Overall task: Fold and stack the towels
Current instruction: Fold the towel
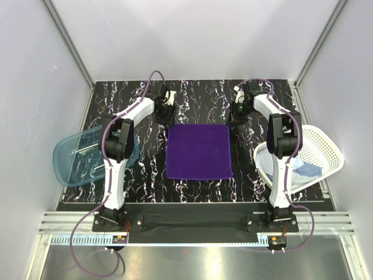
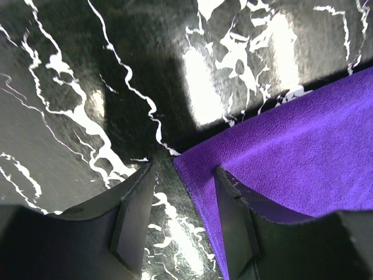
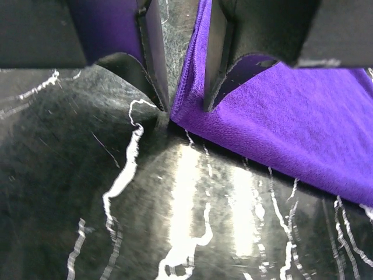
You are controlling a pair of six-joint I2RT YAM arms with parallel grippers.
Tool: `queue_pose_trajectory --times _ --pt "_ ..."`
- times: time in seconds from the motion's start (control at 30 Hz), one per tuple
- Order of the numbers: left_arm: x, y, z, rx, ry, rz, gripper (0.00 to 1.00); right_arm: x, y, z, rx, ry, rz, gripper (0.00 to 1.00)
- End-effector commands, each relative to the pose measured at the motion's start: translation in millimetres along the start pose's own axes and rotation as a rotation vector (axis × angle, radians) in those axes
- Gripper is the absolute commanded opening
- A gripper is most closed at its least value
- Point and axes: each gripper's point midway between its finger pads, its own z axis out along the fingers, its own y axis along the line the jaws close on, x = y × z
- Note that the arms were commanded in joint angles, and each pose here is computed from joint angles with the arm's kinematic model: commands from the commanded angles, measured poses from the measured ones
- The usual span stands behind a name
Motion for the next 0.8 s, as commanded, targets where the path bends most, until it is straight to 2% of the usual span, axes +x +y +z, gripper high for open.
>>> queue_pose_trajectory --times 0.0,0.2,0.53,0.63,0.77 --pt "-28 -2 -7 0.007 -0.08 0.039 0.5 -26 13 -40 0.041 -0.089 0.051 0.38" --pt "-31 -6 -5 0.035 -0.085 0.048 0.5 -14 25 -49 -0.005 -0.089 0.112 0.39" --pt "-18 -3 4 0.031 -0.051 0.043 0.46 1 21 -30 -0.017 -0.05 0.14 0.38" --pt "-18 -2 7 0.031 -0.049 0.045 0.42 1 22 -26 -0.037 -0.05 0.139 0.38" --pt "-17 -2 10 0.037 -0.046 0.04 0.32 -1 25 -19 -0.068 -0.049 0.146 0.36"
